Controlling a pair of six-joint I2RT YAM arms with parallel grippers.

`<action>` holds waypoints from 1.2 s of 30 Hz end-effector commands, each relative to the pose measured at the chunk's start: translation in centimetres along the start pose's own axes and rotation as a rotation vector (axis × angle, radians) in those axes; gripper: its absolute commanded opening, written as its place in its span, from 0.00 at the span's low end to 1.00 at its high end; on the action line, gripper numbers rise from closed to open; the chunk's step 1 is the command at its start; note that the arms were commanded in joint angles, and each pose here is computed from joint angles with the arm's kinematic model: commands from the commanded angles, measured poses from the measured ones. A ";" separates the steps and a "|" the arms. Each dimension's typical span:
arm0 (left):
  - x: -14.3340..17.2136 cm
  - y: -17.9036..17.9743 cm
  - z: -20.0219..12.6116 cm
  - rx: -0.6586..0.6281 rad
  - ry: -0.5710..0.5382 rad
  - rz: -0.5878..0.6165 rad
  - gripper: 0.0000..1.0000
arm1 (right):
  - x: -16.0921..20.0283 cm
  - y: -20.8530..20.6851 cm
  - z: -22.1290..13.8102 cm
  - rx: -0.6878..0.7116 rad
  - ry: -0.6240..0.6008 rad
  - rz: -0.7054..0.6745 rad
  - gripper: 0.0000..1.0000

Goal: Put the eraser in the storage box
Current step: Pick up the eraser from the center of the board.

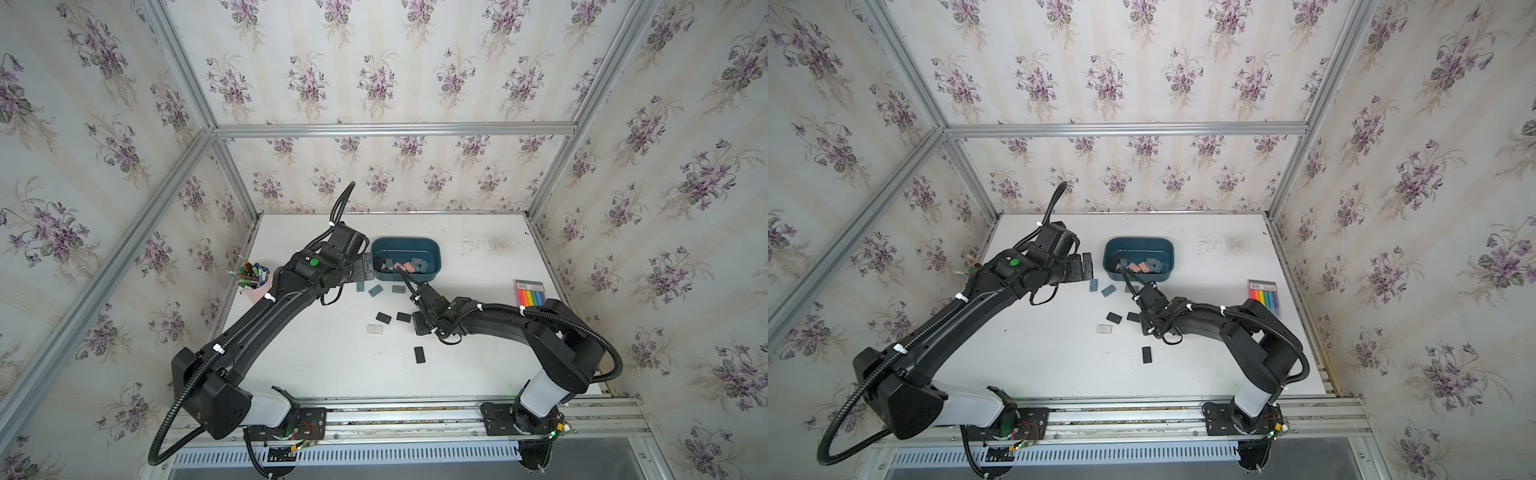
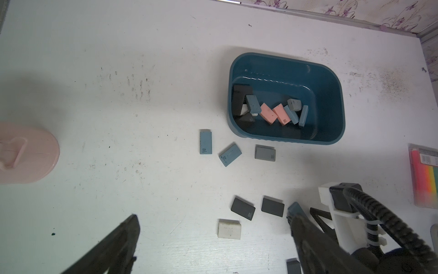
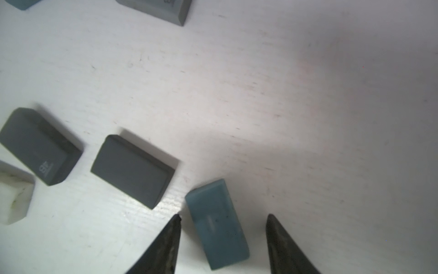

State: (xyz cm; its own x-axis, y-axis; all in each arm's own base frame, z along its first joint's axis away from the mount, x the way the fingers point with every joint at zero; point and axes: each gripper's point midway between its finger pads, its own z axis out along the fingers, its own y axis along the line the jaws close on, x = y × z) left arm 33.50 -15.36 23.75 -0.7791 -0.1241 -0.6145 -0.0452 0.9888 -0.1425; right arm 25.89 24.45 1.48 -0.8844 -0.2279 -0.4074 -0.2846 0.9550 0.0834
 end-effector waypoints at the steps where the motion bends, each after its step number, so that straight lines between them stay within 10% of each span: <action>1: -0.1 0.1 0.1 0.004 0.008 -0.012 1.00 | 1.8 0.2 -0.1 -0.027 0.067 0.020 0.55; 36: 0.5 1.3 2.5 0.005 0.095 -0.085 1.00 | 2.4 0.0 0.8 -0.012 0.099 0.005 0.14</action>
State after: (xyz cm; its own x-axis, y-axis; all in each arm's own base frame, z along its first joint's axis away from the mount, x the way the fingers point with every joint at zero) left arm 34.61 -14.27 21.29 -0.8294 -0.1904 -0.5252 -0.1051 0.9765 -0.1880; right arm 26.62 25.22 1.29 -0.8745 -0.2163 -0.4341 -0.2867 0.9524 0.1031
